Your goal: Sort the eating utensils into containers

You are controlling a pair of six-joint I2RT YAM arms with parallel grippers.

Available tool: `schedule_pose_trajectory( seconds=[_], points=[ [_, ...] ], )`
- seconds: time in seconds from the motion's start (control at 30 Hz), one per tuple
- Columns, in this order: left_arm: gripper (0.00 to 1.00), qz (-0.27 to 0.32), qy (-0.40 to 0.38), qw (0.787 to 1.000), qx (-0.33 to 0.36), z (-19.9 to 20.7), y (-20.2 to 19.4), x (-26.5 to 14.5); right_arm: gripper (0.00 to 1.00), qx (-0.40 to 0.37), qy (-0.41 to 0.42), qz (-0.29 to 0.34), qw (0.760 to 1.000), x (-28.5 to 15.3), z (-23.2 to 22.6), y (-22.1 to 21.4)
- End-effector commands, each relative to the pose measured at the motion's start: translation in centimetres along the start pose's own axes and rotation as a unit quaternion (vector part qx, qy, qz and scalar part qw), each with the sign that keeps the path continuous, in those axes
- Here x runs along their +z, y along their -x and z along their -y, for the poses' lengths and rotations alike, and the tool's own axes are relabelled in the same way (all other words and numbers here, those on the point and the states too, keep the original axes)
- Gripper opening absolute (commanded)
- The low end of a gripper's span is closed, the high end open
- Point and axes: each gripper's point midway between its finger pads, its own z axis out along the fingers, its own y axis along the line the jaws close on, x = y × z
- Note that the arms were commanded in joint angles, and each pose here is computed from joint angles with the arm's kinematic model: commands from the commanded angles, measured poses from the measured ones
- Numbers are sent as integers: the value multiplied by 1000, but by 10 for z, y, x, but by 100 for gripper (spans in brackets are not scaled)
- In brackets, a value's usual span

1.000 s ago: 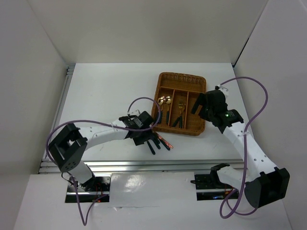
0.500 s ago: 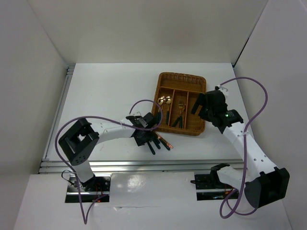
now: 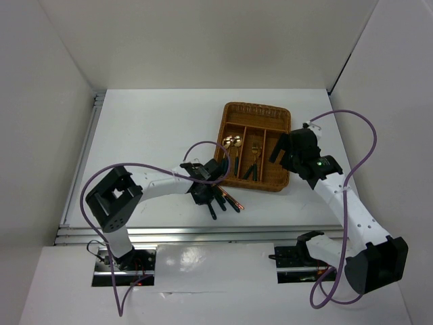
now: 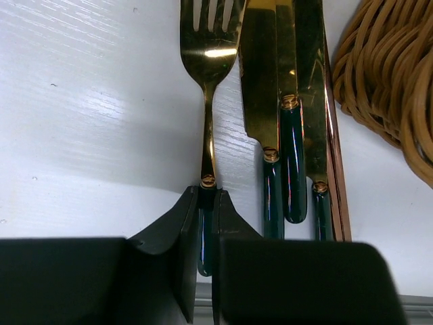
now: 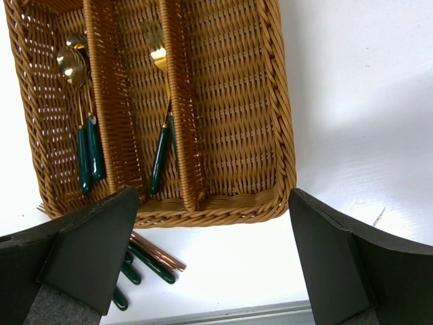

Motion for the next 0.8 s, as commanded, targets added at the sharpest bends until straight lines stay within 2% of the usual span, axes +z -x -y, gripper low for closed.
schedule_pose_trajectory(
  seconds=[0.0,0.1,0.23,0.33,0.43,0.53,0.57,0.63,0.7,0.77],
  points=[
    [0,-10,43,999,21,-20,-8,11,100,4,1,33,999,-6,1,15],
    [0,0,45,998,36,-23,-2,0,100,4,2,35,999,-9,0,19],
    [0,55,-15,995,86,0,29,-51,100,6,5,39,999,-11,-2,22],
    [0,71,-19,991,113,-2,40,-76,100,6,5,39,999,-11,-2,22],
    [0,99,-63,981,155,13,56,-112,100,7,7,43,999,-13,-4,25],
    [0,120,-144,956,225,51,66,-152,100,8,2,51,999,-14,-3,30],
    [0,131,-186,938,260,71,71,-174,100,7,0,48,999,-12,-3,29],
    [0,137,-217,921,292,98,74,-181,100,4,2,51,999,-11,-5,32],
    [0,153,-269,894,323,133,79,-201,100,2,-1,47,999,-8,-5,31],
    [0,139,-280,884,349,156,74,-188,100,4,-12,47,999,-4,0,31]
  ],
)
